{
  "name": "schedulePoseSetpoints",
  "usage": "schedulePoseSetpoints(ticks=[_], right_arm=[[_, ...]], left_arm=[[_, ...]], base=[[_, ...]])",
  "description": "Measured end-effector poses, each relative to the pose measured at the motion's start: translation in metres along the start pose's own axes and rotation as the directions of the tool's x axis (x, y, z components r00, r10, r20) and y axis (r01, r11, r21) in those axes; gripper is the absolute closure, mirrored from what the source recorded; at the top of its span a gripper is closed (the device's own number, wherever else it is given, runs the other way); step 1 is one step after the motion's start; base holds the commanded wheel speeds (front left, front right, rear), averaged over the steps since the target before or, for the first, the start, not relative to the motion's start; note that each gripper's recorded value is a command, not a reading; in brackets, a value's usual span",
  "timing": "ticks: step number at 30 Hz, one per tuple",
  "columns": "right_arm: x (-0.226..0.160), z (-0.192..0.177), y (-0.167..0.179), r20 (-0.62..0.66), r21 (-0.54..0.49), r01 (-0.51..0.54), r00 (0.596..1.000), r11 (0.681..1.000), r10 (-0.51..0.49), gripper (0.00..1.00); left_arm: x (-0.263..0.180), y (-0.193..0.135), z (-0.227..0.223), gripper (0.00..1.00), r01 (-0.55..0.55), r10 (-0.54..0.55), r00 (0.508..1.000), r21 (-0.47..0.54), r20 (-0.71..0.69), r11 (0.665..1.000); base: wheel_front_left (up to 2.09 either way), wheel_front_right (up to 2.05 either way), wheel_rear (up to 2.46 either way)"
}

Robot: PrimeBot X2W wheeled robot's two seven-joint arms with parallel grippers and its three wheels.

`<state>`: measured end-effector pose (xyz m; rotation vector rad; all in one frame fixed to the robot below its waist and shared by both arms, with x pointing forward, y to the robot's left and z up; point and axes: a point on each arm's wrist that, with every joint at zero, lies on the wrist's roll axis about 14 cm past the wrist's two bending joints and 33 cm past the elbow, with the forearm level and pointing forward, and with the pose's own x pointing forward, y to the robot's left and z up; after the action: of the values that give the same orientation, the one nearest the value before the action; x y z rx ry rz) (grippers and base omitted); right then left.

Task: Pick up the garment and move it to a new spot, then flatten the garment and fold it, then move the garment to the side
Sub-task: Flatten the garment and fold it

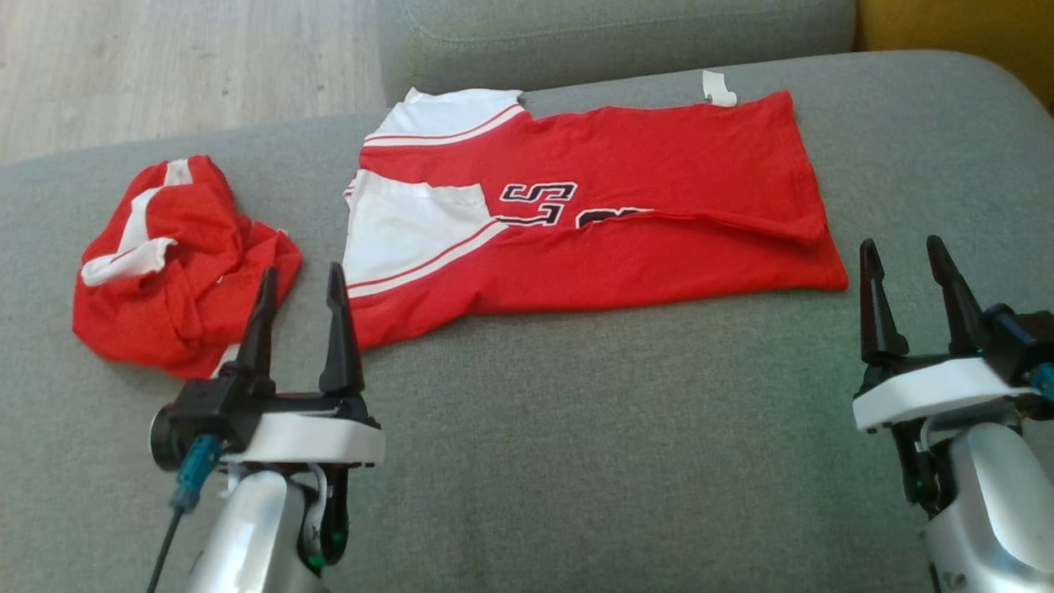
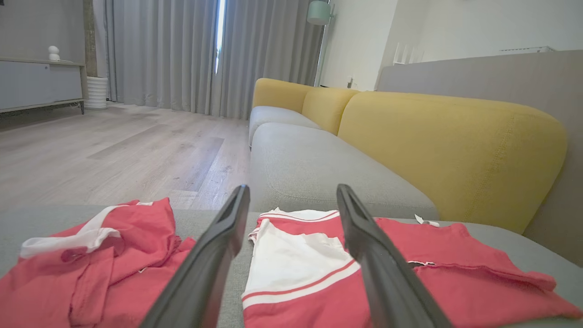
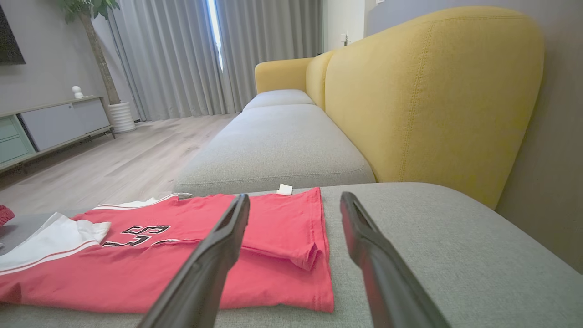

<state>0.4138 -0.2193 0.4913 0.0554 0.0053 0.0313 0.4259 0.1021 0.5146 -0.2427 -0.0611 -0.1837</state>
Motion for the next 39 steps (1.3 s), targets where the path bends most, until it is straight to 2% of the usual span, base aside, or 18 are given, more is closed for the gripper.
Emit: schedulePoseSetpoints(ticks=[5, 10, 19, 25, 26, 27, 28, 31, 33, 39], right_arm=[[0.003, 0.001, 0.003, 0.007, -0.019, -0.001, 1.0, 1.0, 0.001, 0.0], [0.007, -0.005, 0.0, -0.012, -0.027, 0.005, 1.0, 1.0, -0.005, 0.0], [0.02, -0.009, -0.006, -0.026, -0.046, 0.014, 1.0, 0.999, -0.015, 0.0], [0.019, -0.015, -0.012, -0.044, -0.048, 0.031, 0.998, 0.998, -0.033, 0.0], [0.019, -0.016, -0.013, -0.045, -0.047, 0.033, 0.998, 0.998, -0.035, 0.0], [0.019, -0.016, -0.013, -0.046, -0.047, 0.035, 0.998, 0.998, -0.037, 0.0], [0.02, -0.015, -0.014, -0.046, -0.046, 0.037, 0.998, 0.998, -0.04, 0.0], [0.02, -0.019, -0.017, -0.07, -0.043, 0.048, 0.996, 0.998, -0.051, 0.0], [0.018, -0.027, -0.023, -0.117, -0.049, 0.067, 0.99, 0.997, -0.073, 0.0], [0.027, -0.054, -0.028, -0.289, -0.06, 0.101, 0.95, 0.993, -0.114, 0.0]], left_arm=[[0.003, 0.002, -0.022, 0.0, -0.002, 0.003, 0.998, 0.016, -0.062, 1.0], [0.007, 0.013, -0.069, 0.0, -0.025, 0.034, 0.975, 0.041, -0.218, 0.999], [0.019, 0.036, -0.139, 0.0, -0.054, 0.121, 0.851, 0.145, -0.511, 0.988], [0.031, 0.037, -0.154, 0.0, -0.037, 0.126, 0.812, 0.165, -0.569, 0.986], [0.032, 0.034, -0.156, 0.29, -0.023, 0.113, 0.805, 0.16, -0.583, 0.987], [0.033, 0.032, -0.157, 0.75, -0.011, 0.102, 0.798, 0.156, -0.594, 0.988], [0.033, 0.03, -0.158, 1.0, 0.003, 0.089, 0.794, 0.15, -0.602, 0.989], [0.032, 0.025, -0.156, 1.0, 0.028, 0.061, 0.794, 0.137, -0.604, 0.99], [0.033, 0.024, -0.15, 1.0, 0.026, 0.058, 0.816, 0.138, -0.576, 0.99], [0.05, 0.016, -0.106, 1.0, 0.047, 0.005, 0.926, 0.128, -0.377, 0.991]], base=[[0.0, 0.0, 0.0], [0.0, 0.0, 0.0], [0.0, 0.0, 0.0], [0.0, 0.0, 0.0], [0.0, 0.0, 0.0], [0.0, 0.0, 0.0], [0.0, 0.0, 0.0], [0.0, 0.0, 0.0], [0.0, 0.0, 0.0], [0.0, 0.0, 0.0]])
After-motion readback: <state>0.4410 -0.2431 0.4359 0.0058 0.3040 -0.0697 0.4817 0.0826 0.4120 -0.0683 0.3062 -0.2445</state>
